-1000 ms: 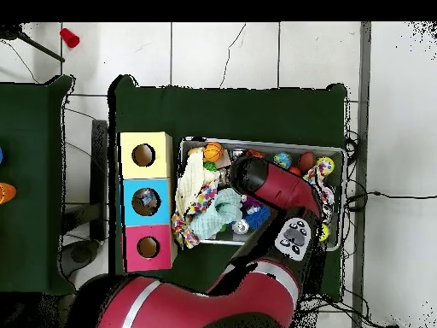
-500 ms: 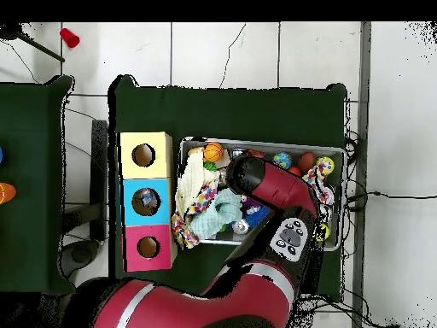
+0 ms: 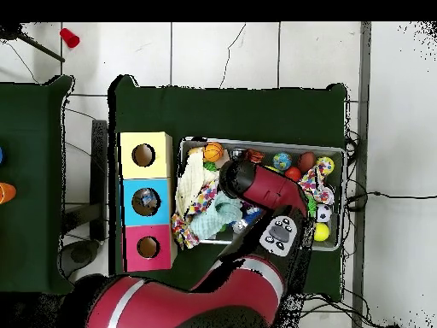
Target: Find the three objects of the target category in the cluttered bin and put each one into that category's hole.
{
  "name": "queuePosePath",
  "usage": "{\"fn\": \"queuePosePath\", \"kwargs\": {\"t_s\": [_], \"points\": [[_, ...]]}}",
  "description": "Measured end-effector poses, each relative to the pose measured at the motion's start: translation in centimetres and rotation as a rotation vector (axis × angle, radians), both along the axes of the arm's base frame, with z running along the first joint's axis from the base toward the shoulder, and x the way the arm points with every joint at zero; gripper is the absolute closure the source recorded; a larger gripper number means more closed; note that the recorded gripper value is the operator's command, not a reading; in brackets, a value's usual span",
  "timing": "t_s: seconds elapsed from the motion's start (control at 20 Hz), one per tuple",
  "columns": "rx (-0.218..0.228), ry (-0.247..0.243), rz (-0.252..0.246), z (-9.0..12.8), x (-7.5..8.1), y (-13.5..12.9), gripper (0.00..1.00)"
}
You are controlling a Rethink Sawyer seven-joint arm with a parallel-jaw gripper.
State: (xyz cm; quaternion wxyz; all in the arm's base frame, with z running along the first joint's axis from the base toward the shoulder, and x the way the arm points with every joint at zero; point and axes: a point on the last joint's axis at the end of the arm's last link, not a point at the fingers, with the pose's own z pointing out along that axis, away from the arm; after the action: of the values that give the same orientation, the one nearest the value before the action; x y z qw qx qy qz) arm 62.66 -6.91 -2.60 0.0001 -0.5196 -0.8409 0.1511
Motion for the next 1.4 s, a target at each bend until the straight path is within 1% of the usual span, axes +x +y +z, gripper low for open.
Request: {"fn": "queuePosePath", "kwargs": {"t_s": [0.25,0.7,1.2,1.4], "points": [[0.012,0.042,0.0,-0.6,-1.0,0.9,0.0],[0.012,0.088,-0.027,-0.1,-2.6,0.3,0.0],[0.017,0.1,-0.037,0.2,-3.1,0.3,0.0],[0.007,0.104,-0.038,0.3,-3.3,-0.1,0.0]]}}
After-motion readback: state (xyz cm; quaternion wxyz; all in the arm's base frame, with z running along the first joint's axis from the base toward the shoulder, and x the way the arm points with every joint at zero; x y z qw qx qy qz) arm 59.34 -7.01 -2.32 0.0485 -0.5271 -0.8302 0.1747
